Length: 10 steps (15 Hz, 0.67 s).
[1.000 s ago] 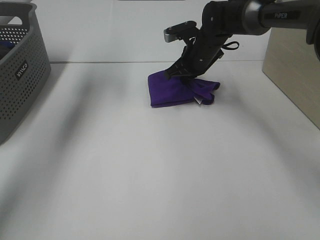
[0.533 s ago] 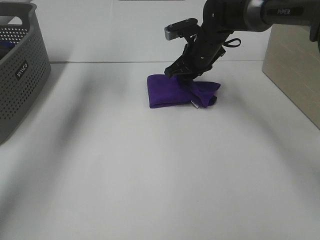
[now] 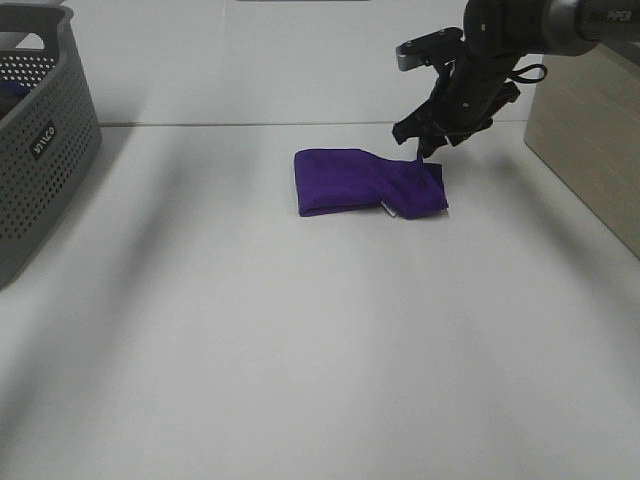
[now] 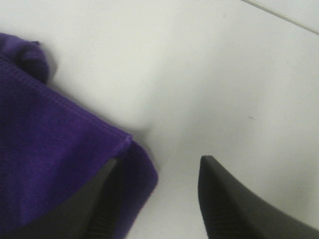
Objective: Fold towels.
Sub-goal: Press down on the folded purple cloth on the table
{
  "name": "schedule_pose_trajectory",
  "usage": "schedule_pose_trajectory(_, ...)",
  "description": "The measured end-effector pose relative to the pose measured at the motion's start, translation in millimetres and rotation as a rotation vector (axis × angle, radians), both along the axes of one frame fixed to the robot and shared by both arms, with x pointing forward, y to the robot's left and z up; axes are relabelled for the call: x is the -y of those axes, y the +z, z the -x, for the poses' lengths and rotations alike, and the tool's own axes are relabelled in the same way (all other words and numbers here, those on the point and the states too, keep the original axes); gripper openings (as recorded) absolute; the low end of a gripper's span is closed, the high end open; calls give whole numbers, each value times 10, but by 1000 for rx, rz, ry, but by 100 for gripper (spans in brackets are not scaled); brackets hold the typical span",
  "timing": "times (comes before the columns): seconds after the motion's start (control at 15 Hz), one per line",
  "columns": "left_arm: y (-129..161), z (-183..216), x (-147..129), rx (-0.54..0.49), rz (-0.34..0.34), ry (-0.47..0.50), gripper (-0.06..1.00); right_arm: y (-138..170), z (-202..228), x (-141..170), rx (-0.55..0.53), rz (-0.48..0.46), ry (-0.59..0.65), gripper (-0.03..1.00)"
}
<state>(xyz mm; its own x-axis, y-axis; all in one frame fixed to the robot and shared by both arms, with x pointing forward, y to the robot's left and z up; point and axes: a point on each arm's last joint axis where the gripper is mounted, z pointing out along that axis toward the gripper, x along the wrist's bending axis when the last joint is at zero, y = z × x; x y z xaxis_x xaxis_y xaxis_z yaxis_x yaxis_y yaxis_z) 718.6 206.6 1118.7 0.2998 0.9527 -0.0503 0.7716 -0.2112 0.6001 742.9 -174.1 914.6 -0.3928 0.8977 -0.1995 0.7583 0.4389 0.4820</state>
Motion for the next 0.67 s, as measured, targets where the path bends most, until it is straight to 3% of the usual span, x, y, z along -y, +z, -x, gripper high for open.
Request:
schedule_pose_trajectory(0.2,0,0,0,0,0,0,70,162,3,148,-4,-45,-96,48)
schedule_pose_trajectory(0.4,1,4,15,-4,17,-5,70,470,92,64,-31,-206,-148,48)
schedule_pose_trajectory(0.53,3,8,30,-8,34,-10,70,447,141,-18,-102,-283,-117,48)
schedule_pose_trajectory(0.67,6,12,48,-12,54,-16,70,155,124,-84,-163,-298,-52,48)
